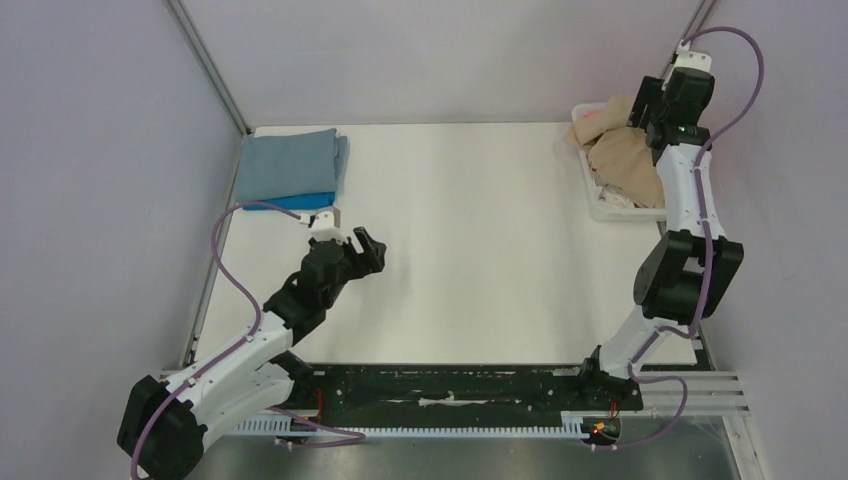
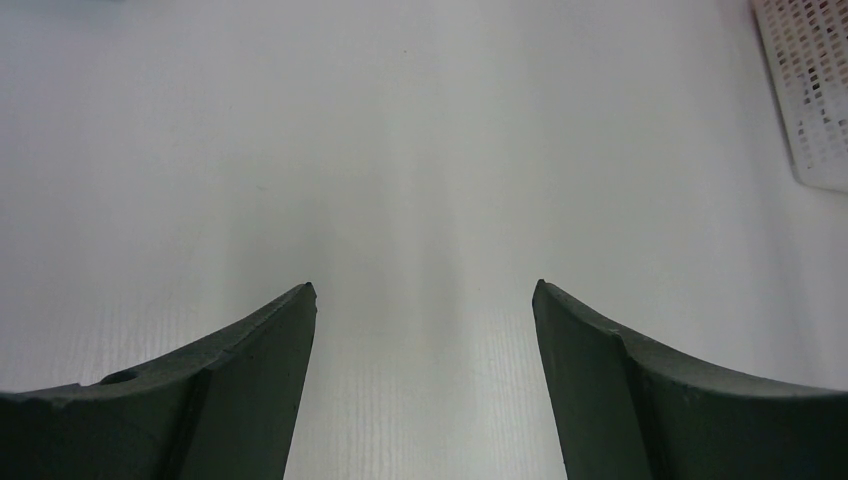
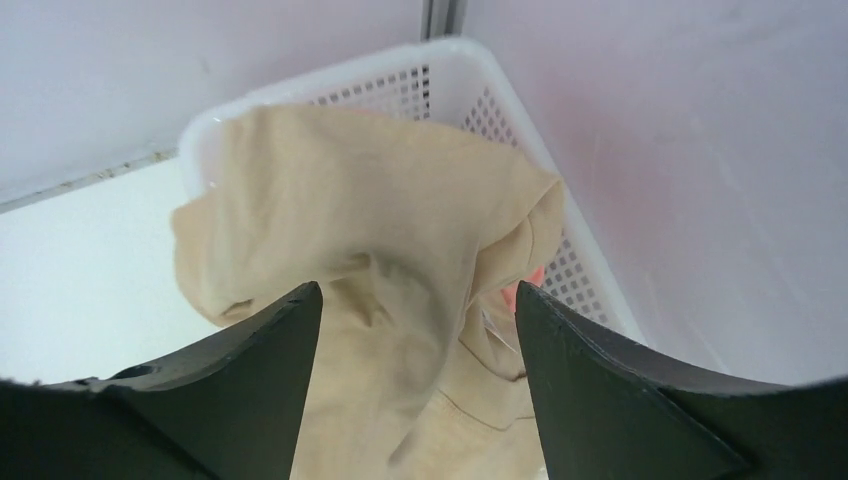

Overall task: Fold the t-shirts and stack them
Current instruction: Grab crumpled tshirt from bin with the right arm

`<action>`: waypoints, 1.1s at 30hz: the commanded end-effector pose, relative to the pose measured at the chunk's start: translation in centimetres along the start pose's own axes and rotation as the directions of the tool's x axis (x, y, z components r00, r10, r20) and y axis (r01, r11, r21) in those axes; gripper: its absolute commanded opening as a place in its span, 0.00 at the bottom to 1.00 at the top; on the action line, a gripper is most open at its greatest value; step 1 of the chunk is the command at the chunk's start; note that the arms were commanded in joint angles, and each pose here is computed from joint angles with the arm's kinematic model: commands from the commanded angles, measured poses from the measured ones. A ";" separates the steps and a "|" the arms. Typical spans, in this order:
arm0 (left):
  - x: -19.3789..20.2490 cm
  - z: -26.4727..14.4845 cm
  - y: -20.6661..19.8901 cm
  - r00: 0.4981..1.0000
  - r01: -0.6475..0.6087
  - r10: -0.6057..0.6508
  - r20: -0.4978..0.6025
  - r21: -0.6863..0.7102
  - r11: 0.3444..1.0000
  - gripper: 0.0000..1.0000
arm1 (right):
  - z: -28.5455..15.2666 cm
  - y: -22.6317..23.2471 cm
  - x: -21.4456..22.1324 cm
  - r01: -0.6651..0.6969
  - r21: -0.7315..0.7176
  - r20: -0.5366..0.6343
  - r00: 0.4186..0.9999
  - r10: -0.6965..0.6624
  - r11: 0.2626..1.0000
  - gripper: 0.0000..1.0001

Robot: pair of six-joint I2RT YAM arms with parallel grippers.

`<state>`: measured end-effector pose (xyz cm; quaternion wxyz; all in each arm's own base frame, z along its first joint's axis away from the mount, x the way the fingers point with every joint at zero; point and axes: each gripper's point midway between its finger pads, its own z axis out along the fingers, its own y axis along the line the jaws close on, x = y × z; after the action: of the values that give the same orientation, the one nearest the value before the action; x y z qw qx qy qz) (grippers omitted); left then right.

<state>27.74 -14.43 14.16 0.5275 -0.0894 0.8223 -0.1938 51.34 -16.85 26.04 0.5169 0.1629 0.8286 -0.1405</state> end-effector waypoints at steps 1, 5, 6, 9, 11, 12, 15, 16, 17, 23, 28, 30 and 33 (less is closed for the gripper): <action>-1.5 0.1 -0.1 0.998 -0.019 0.019 0.052 -0.013 1.000 0.85 | -5.0 0.4 -6.9 0.109 -0.016 0.242 0.965 -0.102 0.994 0.74; -1.5 0.2 0.0 0.998 -0.020 0.021 0.052 -0.019 1.000 0.85 | -4.0 2.4 -6.8 0.217 -0.092 0.263 0.947 -0.186 0.972 0.78; -1.6 0.2 0.0 0.998 -0.020 0.021 0.054 -0.022 1.000 0.85 | -3.3 2.9 -6.4 0.236 -0.115 0.250 0.947 -0.202 0.965 0.78; -1.5 0.3 0.2 0.998 -0.023 0.024 0.054 -0.030 0.999 0.85 | -1.3 3.0 -5.4 0.266 -0.112 0.188 0.952 -0.242 0.958 0.78; -1.6 0.3 0.2 0.998 -0.025 0.027 0.056 -0.036 0.999 0.85 | -0.2 2.0 -4.8 0.274 -0.050 0.158 0.952 -0.263 0.960 0.78; -1.5 0.4 0.3 0.998 -0.028 0.030 0.054 -0.039 0.999 0.85 | 0.2 1.3 -4.5 0.281 -0.011 0.143 0.950 -0.276 0.960 0.78; -1.5 0.5 0.4 0.998 -0.029 0.031 0.051 -0.044 0.999 0.85 | 1.1 0.2 -3.7 0.295 0.049 0.106 0.948 -0.299 0.954 0.69; -1.4 0.5 0.4 0.998 -0.030 0.032 0.049 -0.047 0.998 0.85 | 1.3 0.3 -3.5 0.298 0.045 0.102 0.948 -0.301 0.954 0.63; -1.4 0.6 0.4 0.998 -0.031 0.033 0.048 -0.048 0.998 0.85 | 1.5 0.4 -3.3 0.295 0.042 0.101 0.949 -0.297 0.955 0.53; -1.2 0.9 0.4 0.999 -0.037 0.039 0.035 -0.054 0.998 0.85 | 0.8 0.7 -5.2 0.230 0.041 0.166 0.958 -0.234 0.972 0.10; -1.2 0.9 0.4 0.999 -0.036 0.038 0.035 -0.053 0.998 0.85 | -2.7 0.6 -9.2 0.177 0.029 0.280 0.943 -0.178 0.984 0.00; -1.2 0.8 0.3 0.999 -0.034 0.036 0.034 -0.048 0.998 0.85 | -4.7 0.6 -11.4 0.149 0.020 0.344 0.927 -0.146 0.989 0.00; -1.2 0.8 0.2 0.999 -0.031 0.032 0.034 -0.042 0.999 0.85 | -8.1 0.2 -14.7 0.088 0.008 0.445 0.892 -0.082 0.996 0.00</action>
<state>28.05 -13.90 12.53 0.5157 -0.0942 0.8355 -0.1650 53.52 -16.05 29.36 0.5534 0.0572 0.8076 -0.1954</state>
